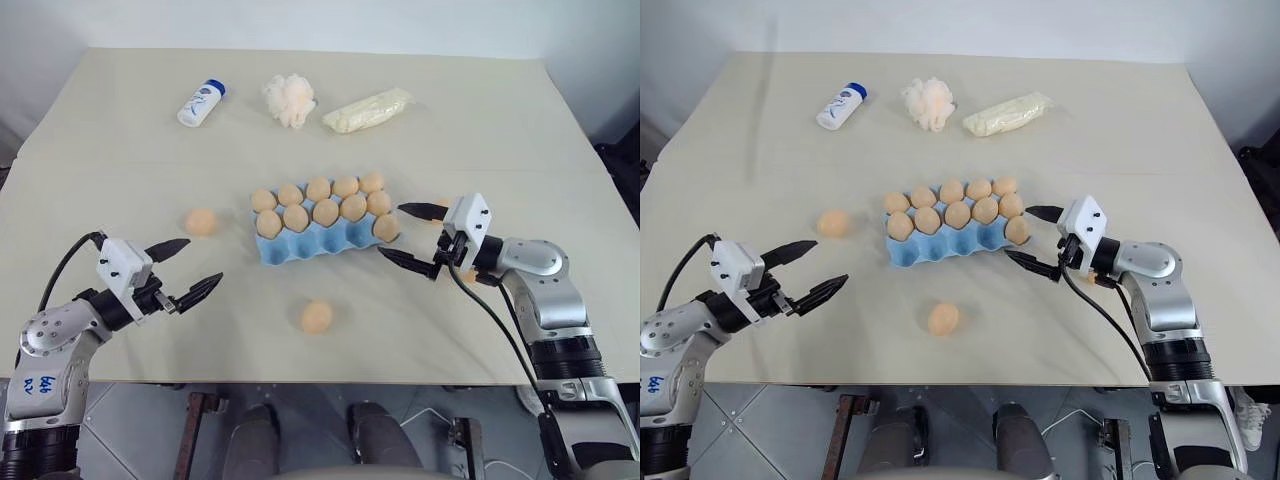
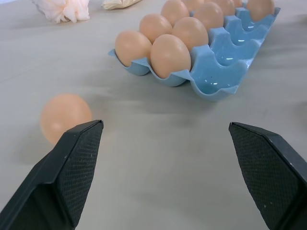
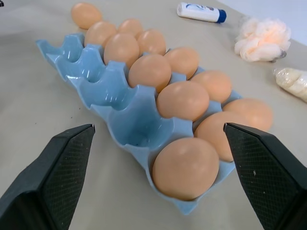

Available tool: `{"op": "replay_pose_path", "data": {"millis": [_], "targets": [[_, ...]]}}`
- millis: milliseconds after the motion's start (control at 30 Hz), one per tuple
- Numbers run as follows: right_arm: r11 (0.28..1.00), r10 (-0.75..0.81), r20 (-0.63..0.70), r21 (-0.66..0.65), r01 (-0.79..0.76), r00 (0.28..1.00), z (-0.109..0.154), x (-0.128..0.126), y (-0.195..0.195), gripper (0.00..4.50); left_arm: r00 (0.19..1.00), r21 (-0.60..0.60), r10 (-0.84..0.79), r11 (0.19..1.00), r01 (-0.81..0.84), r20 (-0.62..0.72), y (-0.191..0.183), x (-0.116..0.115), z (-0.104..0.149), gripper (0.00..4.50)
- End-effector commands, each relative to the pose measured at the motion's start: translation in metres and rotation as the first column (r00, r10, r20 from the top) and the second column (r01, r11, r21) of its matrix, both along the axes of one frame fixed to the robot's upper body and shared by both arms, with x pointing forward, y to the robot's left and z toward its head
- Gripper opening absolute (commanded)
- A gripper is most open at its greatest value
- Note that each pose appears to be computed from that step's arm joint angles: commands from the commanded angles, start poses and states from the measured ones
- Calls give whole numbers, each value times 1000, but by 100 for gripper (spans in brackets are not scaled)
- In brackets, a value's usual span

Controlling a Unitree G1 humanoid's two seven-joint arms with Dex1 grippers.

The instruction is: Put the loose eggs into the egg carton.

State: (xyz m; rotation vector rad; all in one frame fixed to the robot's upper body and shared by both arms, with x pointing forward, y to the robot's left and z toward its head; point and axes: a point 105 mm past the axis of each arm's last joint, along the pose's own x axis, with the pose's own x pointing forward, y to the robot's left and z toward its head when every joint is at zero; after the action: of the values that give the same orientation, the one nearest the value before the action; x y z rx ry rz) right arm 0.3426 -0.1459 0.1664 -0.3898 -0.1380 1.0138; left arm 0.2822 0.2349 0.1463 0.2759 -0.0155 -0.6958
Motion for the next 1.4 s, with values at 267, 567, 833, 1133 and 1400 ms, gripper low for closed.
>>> {"op": "replay_pose_path", "data": {"millis": [267, 567, 833, 1133, 1400], "targets": [[990, -140, 88, 40, 137, 986, 22, -12, -39, 450, 992, -18, -114, 993, 115, 44, -25, 0, 11, 447], [889, -455, 47, 90, 450, 889, 6, -55, -111, 450, 922, 48, -386, 922, 384, 40, -68, -2, 14, 447], [841, -535, -41, 70, 537, 844, -31, -72, -131, 450, 870, 73, -492, 870, 488, 38, -84, -3, 11, 447], [909, -406, -143, 39, 415, 903, -51, -27, -99, 450, 871, 60, -487, 873, 484, 61, -88, -3, 15, 447], [933, -349, -152, 37, 358, 925, -53, -13, -92, 327, 907, 57, -412, 911, 408, 86, -76, -4, 20, 450]]}}
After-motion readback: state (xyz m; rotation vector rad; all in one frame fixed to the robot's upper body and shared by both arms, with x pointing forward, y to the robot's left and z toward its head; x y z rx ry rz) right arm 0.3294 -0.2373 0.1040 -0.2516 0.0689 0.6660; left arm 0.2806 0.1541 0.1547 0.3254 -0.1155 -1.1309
